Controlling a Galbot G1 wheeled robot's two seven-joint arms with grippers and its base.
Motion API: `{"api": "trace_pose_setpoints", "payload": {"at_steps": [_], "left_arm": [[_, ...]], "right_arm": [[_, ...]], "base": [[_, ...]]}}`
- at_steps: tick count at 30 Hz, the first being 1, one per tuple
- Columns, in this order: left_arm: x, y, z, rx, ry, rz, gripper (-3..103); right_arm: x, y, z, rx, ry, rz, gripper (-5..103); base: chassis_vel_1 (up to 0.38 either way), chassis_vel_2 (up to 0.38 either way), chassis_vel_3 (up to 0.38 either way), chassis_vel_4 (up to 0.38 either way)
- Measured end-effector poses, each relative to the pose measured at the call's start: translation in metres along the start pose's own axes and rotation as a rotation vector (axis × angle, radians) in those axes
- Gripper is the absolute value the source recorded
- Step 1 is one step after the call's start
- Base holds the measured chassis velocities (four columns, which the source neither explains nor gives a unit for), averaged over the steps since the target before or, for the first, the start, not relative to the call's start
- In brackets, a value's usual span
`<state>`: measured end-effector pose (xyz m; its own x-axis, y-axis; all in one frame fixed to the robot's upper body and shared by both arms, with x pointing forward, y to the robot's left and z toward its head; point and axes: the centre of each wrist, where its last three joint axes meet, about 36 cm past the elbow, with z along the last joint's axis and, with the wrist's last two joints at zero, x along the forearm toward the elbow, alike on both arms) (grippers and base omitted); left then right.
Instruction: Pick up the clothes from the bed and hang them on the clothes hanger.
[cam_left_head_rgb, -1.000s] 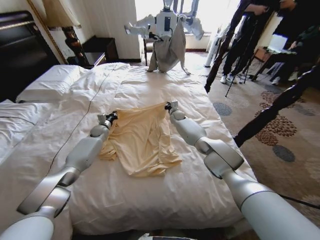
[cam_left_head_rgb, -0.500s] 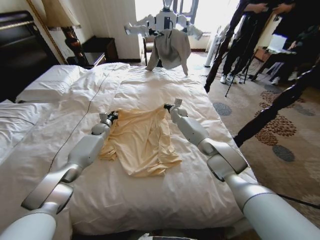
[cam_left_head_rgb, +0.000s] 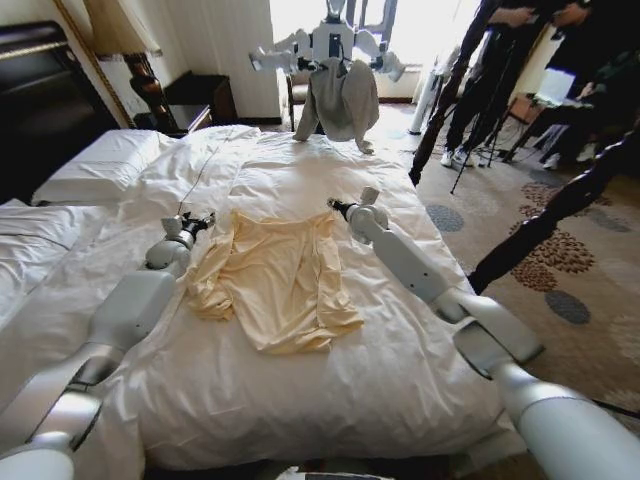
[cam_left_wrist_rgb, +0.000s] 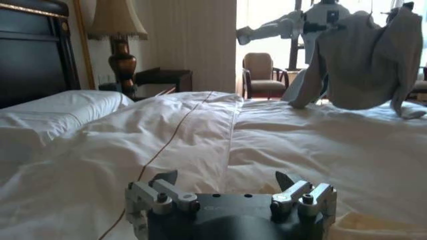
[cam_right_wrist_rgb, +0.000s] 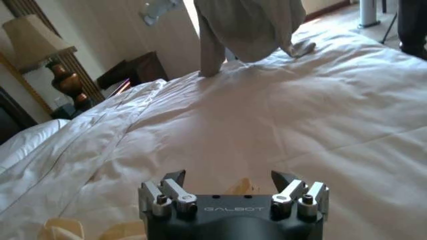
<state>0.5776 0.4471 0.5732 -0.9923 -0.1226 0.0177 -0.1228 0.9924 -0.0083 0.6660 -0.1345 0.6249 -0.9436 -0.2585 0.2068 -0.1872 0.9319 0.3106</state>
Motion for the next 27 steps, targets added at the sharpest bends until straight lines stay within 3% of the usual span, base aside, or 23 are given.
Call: {"api": "trace_pose_setpoints", "payload": {"at_steps": [1,5,6,10,11,13,17,19,20,23,24,27], "left_arm": [[0.0,0.0,0.0,0.0,0.0,0.0,98],[0.077,0.002,-0.033,0.084,-0.037,0.06,100],[0.077,0.002,-0.033,0.084,-0.037,0.06,100],[0.135,0.009,-0.074,0.147,-0.131,0.096,100],[0.135,0.009,-0.074,0.147,-0.131,0.096,100],[0.207,0.016,-0.104,0.198,-0.179,0.131,100],[0.226,0.002,-0.105,0.203,-0.218,0.158,100],[0.236,-0.01,-0.102,0.218,-0.236,0.171,100],[0.236,-0.01,-0.102,0.218,-0.236,0.171,100],[0.244,-0.022,-0.099,0.238,-0.25,0.175,100],[0.244,-0.022,-0.099,0.238,-0.25,0.175,100],[0.249,-0.029,-0.1,0.24,-0.26,0.193,100]], "right_arm": [[0.0,0.0,0.0,0.0,0.0,0.0,83],[0.059,-0.012,0.012,0.253,-0.117,-0.01,99],[0.059,-0.012,0.012,0.253,-0.117,-0.01,99],[0.104,-0.023,0.003,0.388,-0.216,0.009,100],[0.104,-0.023,0.003,0.388,-0.216,0.009,100],[0.195,-0.04,-0.037,0.471,-0.335,0.065,100],[0.274,-0.059,-0.07,0.539,-0.385,0.182,100],[0.32,-0.053,-0.083,0.589,-0.423,0.27,100],[0.32,-0.053,-0.083,0.589,-0.423,0.27,100],[0.371,-0.036,-0.107,0.632,-0.464,0.434,100],[0.371,-0.036,-0.107,0.632,-0.464,0.434,100],[0.406,-0.049,-0.15,0.668,-0.498,0.645,100]], "base": [[0.0,0.0,0.0,0.0],[0.0,0.0,0.0,0.0],[0.0,0.0,0.0,0.0],[0.0,0.0,0.0,0.0],[0.0,0.0,0.0,0.0],[0.0,0.0,0.0,0.0],[0.0,0.0,0.0,0.0],[0.0,0.0,0.0,0.0],[0.0,0.0,0.0,0.0],[0.0,0.0,0.0,0.0],[0.0,0.0,0.0,0.0],[0.0,0.0,0.0,0.0]]}}
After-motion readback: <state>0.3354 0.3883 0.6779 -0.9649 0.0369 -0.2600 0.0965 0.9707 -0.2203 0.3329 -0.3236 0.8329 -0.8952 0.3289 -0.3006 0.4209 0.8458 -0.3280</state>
